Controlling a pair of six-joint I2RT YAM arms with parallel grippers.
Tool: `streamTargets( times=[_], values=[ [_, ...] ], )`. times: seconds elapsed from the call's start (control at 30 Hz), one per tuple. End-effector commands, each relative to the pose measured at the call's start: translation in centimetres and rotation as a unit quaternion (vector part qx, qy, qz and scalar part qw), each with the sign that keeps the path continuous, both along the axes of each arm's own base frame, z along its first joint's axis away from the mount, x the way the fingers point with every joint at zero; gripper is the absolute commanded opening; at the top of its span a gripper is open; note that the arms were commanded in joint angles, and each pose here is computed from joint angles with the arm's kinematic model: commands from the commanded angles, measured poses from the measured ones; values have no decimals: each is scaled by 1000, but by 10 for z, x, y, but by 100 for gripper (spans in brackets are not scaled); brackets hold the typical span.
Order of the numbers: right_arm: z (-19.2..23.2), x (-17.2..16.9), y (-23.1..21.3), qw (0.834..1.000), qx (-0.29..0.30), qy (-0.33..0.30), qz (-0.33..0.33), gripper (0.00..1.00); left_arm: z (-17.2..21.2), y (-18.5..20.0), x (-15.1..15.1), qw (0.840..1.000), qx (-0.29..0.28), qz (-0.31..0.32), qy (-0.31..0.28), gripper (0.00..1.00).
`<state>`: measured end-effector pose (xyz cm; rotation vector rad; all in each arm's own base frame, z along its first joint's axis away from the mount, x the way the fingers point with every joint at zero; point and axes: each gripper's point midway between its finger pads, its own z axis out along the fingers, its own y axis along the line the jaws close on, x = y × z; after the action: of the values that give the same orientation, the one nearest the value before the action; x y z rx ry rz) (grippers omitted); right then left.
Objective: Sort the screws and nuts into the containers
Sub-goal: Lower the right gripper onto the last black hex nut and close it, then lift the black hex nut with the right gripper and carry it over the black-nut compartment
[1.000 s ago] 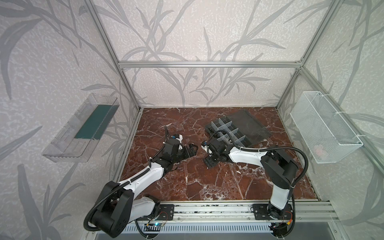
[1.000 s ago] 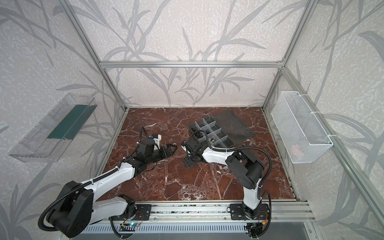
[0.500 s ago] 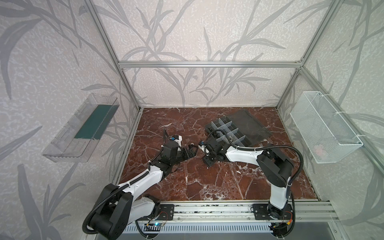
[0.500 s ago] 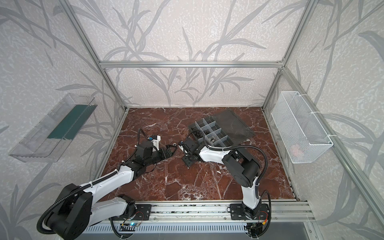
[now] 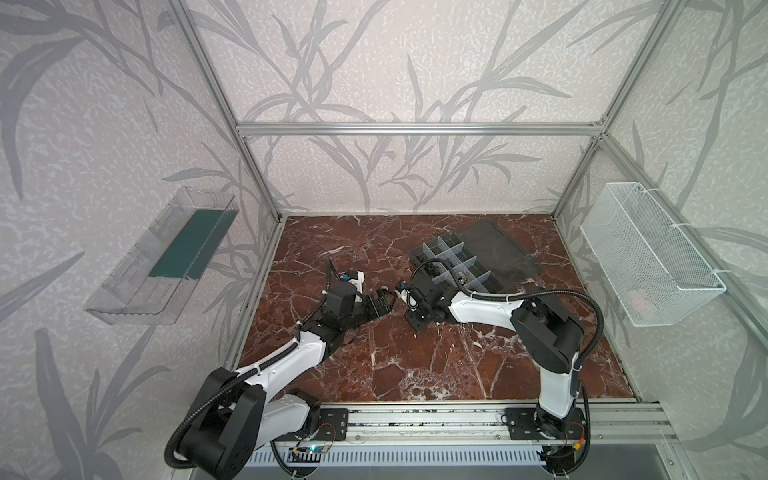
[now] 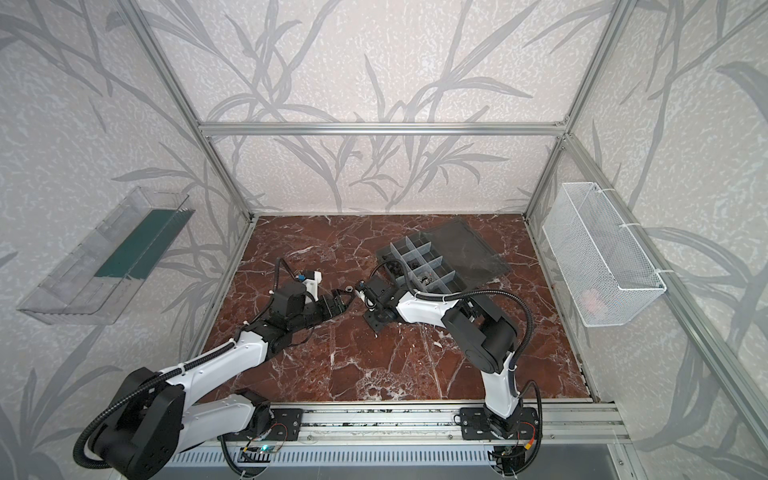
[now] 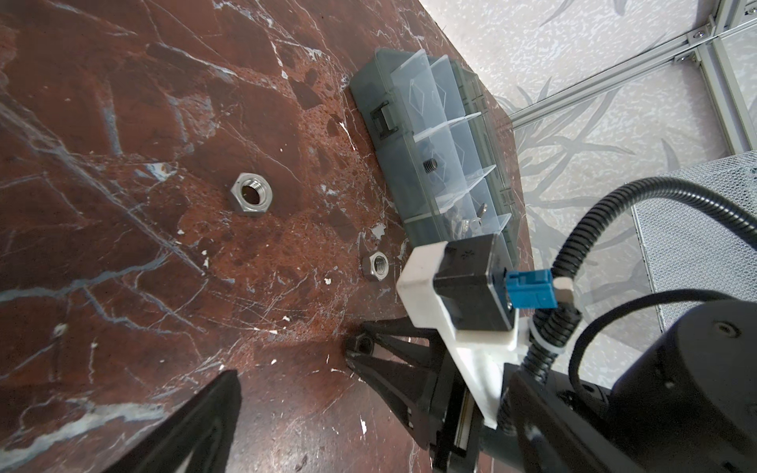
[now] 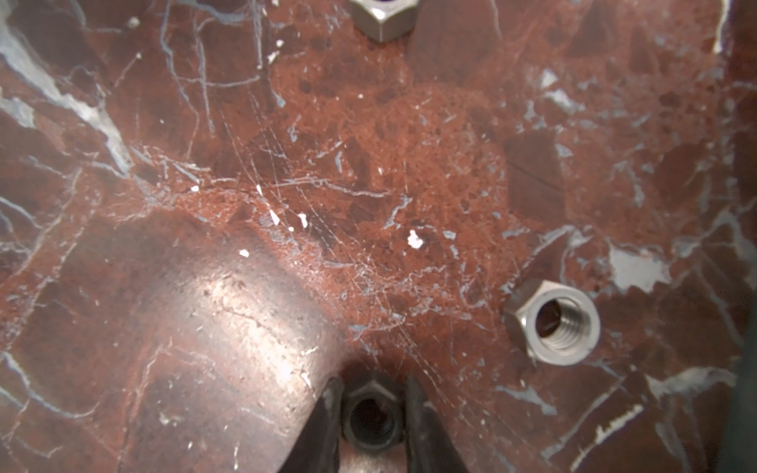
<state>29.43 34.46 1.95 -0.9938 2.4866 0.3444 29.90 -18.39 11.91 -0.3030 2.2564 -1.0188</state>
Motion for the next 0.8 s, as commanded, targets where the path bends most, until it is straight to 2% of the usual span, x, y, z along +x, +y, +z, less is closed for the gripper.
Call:
streamTargets(
  times=[0.0, 0.33, 0.53, 0.77],
  values=[
    [-6, -8, -2, 1000, -13, 16, 5, 22, 10, -4, 4, 1000, -14, -4, -8, 99],
    [16, -1, -9, 1000, 13, 1, -9, 16, 14, -6, 4, 1000, -12, -13, -7, 100],
    [40, 12, -20, 997, 68, 3, -46, 15, 27, -12, 4, 999, -19, -30, -11, 99],
    [81, 37, -36, 990, 111, -26, -81, 14, 51, -12, 6, 999, -27, -27, -36, 99]
  ],
)
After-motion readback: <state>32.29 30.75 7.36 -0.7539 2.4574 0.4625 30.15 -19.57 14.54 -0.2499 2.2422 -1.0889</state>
